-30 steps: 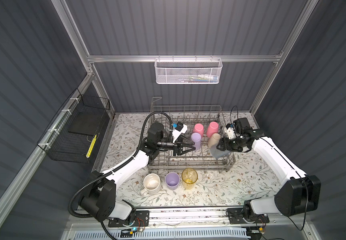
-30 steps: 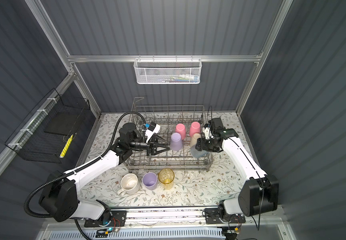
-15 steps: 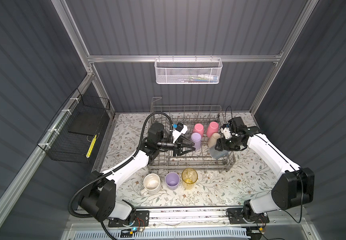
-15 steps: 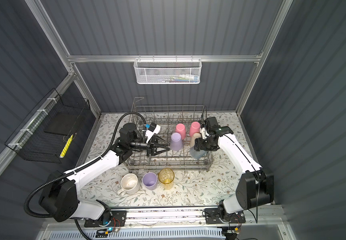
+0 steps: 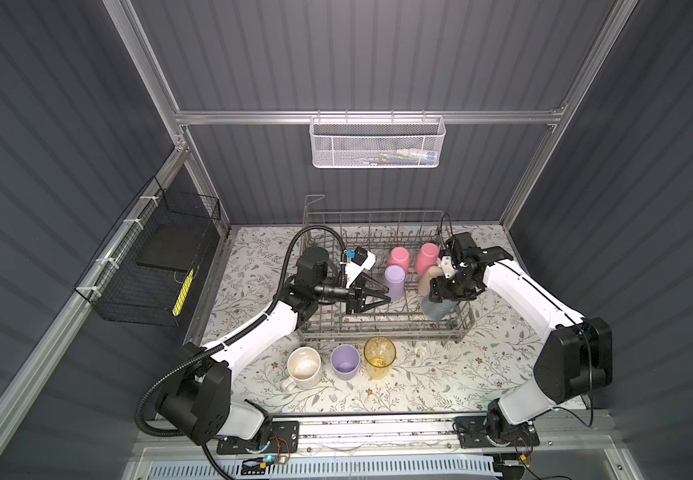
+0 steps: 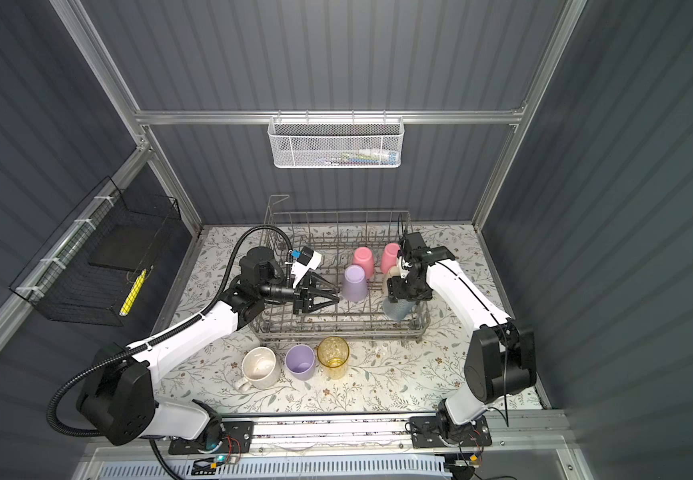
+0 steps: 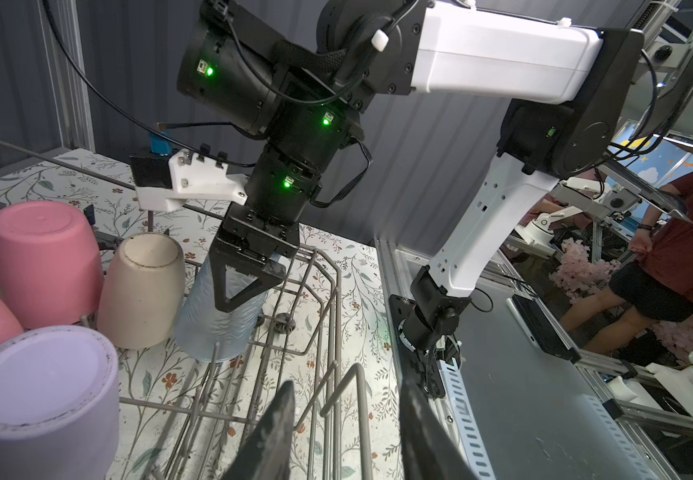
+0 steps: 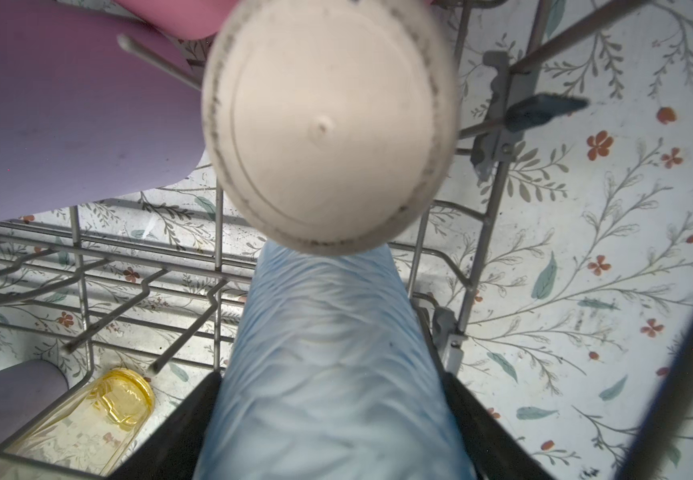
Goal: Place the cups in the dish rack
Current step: 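Lower the clear blue cup mouth-down beside the beige cup with the right gripper, then open the right gripper and raise it off the blue cup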
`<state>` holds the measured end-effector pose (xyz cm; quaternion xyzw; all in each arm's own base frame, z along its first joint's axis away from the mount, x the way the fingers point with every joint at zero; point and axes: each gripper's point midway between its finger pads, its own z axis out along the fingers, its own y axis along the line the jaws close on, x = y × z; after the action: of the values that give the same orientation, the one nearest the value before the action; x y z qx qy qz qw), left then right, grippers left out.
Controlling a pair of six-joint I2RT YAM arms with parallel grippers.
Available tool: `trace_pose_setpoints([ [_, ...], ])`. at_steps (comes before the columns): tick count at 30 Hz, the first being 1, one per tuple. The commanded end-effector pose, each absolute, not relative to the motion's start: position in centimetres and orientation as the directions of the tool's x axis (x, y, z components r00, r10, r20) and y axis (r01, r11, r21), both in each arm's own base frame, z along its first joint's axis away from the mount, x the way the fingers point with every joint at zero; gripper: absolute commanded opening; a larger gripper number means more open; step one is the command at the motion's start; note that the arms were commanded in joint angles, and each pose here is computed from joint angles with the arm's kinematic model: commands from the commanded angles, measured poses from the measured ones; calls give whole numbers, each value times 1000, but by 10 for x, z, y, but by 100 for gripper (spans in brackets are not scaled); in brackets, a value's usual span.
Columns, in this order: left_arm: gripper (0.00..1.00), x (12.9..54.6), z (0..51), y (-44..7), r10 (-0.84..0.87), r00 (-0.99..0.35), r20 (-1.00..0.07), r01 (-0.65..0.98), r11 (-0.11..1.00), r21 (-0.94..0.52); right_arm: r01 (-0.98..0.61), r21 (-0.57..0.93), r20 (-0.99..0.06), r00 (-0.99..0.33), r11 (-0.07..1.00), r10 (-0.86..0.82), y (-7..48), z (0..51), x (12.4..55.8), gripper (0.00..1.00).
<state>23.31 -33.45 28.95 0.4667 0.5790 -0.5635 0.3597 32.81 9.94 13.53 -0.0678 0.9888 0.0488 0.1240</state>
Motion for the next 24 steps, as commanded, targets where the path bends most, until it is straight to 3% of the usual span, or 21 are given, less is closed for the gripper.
trace_pose_setpoints([
  [1,41,229,289,-329,137,-289,-948,952,-69,-300,-127,-26,-160,-979,992,-129,76,125,315,59],
  [10,41,230,287,-329,140,-288,-947,952,-65,-299,-135,-49,-142,-980,990,-141,76,123,316,77],
  [24,41,228,286,-329,143,-286,-947,952,-66,-298,-135,-53,-153,-978,989,-141,77,124,317,88],
])
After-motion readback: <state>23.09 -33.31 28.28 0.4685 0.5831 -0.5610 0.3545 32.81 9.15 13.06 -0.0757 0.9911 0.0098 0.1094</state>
